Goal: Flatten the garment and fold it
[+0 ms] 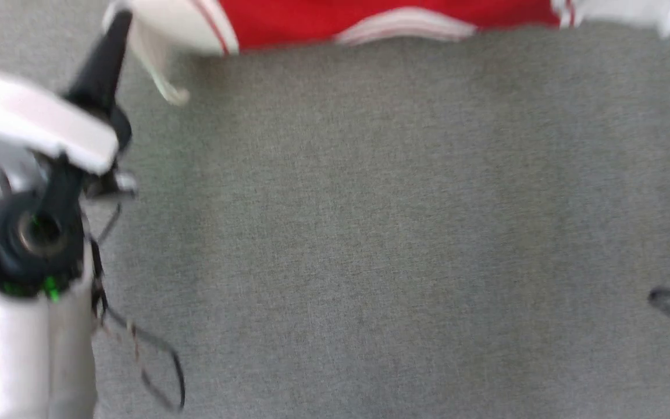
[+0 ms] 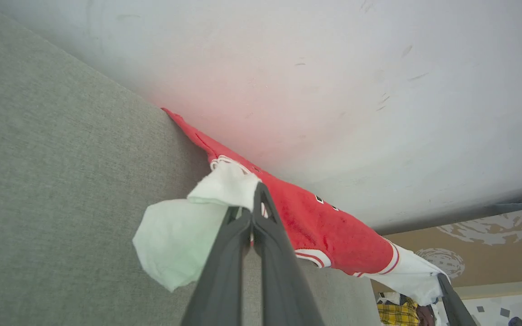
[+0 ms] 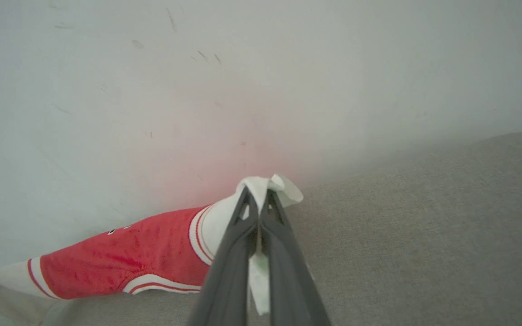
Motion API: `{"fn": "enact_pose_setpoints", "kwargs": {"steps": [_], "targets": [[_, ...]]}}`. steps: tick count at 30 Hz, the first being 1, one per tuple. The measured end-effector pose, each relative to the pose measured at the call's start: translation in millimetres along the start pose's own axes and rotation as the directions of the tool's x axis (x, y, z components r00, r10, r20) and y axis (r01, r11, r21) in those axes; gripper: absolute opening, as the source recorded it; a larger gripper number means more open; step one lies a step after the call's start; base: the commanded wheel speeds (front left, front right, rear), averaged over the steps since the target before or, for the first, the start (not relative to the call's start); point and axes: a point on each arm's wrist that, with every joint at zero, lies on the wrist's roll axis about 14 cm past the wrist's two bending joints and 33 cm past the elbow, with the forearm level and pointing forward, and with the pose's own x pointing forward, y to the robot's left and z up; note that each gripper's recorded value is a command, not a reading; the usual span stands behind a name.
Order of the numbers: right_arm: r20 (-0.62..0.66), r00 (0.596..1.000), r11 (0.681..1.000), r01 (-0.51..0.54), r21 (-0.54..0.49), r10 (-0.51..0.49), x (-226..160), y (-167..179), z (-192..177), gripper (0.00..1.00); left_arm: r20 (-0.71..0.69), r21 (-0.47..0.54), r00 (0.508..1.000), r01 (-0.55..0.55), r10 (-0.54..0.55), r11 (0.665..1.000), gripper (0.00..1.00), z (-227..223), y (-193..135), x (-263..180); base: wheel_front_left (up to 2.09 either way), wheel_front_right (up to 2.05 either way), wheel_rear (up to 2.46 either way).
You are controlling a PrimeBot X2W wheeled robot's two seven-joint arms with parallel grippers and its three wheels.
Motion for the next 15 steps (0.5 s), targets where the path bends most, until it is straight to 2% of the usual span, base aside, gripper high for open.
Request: {"fn": "enact_pose_setpoints", "kwargs": {"steps": [8, 15], "targets": [[-0.053, 0.997, 0.995, 0.060, 0.076, -0.056, -67.8, 0.2, -20.2, 0.00, -0.057, 0.048, 0.996, -0.061, 0.064, 0.997, 0.00, -40.6, 10.6, -56.8, 0.00, 0.00, 0.00], [-0.029, 0.994, 0.988, 0.105, 0.115, -0.102, -115.1, -3.6, -14.1, 0.00, -0.061, 0.085, 0.994, -0.086, 0.091, 0.993, 0.00, -56.4, 13.0, -105.1, 0.00, 0.00, 0.00]]}}
